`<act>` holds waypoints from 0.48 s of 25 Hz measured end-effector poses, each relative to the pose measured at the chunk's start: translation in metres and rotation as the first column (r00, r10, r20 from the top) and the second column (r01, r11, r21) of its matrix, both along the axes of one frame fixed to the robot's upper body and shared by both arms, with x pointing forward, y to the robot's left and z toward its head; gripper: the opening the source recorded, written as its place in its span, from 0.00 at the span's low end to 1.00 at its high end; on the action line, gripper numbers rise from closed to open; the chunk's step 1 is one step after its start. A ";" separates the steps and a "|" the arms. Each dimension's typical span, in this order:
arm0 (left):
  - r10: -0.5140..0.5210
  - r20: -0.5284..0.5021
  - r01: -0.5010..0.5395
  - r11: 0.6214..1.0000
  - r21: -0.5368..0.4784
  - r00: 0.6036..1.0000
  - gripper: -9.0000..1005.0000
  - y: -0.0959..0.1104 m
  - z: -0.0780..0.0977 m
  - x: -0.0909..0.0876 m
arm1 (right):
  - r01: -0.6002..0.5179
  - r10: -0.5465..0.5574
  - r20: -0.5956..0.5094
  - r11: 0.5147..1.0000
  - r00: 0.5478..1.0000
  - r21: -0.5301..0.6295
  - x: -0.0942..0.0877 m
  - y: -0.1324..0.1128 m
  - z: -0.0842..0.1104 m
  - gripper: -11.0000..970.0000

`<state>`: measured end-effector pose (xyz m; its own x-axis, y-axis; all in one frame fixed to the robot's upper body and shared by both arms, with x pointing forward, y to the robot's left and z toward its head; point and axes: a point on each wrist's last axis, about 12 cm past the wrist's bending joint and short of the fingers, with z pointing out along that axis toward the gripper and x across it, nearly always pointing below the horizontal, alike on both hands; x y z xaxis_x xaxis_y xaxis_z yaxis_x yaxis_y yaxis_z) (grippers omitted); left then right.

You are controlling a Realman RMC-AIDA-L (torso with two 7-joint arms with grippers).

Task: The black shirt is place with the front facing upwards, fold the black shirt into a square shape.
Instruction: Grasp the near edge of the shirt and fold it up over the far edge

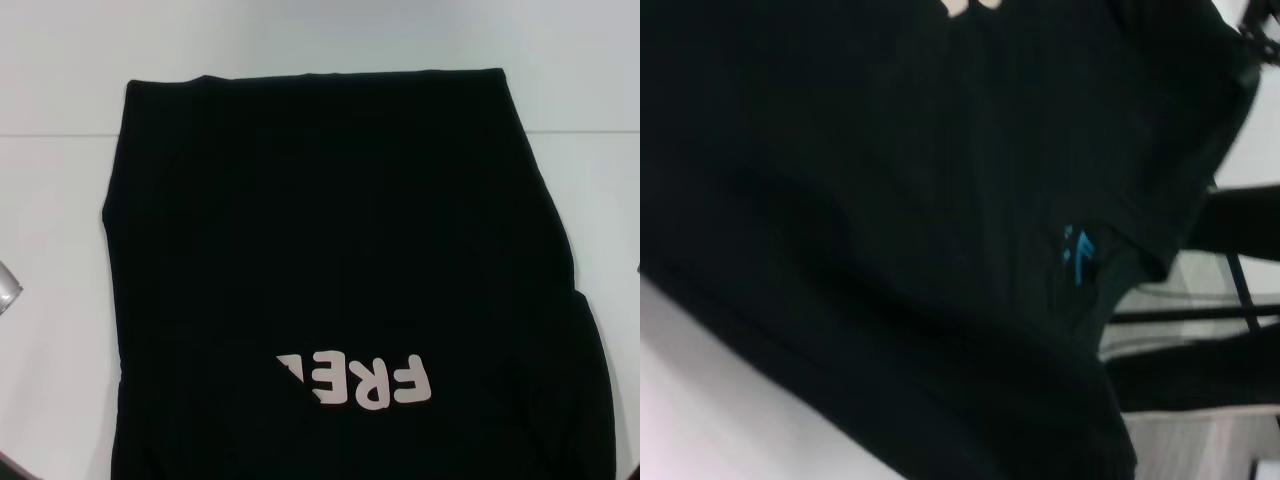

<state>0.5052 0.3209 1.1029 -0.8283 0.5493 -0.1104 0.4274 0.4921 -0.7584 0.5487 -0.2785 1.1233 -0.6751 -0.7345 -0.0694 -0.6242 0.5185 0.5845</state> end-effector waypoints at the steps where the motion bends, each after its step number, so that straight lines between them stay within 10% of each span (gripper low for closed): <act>1: -0.003 0.004 0.003 1.000 0.004 1.000 0.04 -0.001 -0.001 0.001 | 0.004 -0.004 0.003 1.000 1.000 0.004 0.000 0.001 -0.001 0.05; 7: 0.120 0.106 -0.116 0.992 -0.046 0.987 0.04 0.002 0.010 0.021 | 0.147 -0.156 0.072 0.982 0.985 0.118 0.010 -0.008 0.003 0.05; 12: 0.385 0.160 -0.373 0.922 -0.102 0.909 0.04 0.015 0.026 0.050 | 0.378 -0.444 0.159 0.867 0.882 0.325 0.028 -0.035 0.019 0.05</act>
<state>0.5555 0.3359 1.1292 -0.9369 0.1841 -0.2972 0.3470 0.5934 -0.7262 0.5771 -0.3138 1.1424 -0.8534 -0.3212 -0.4106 -0.5192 0.5943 0.6142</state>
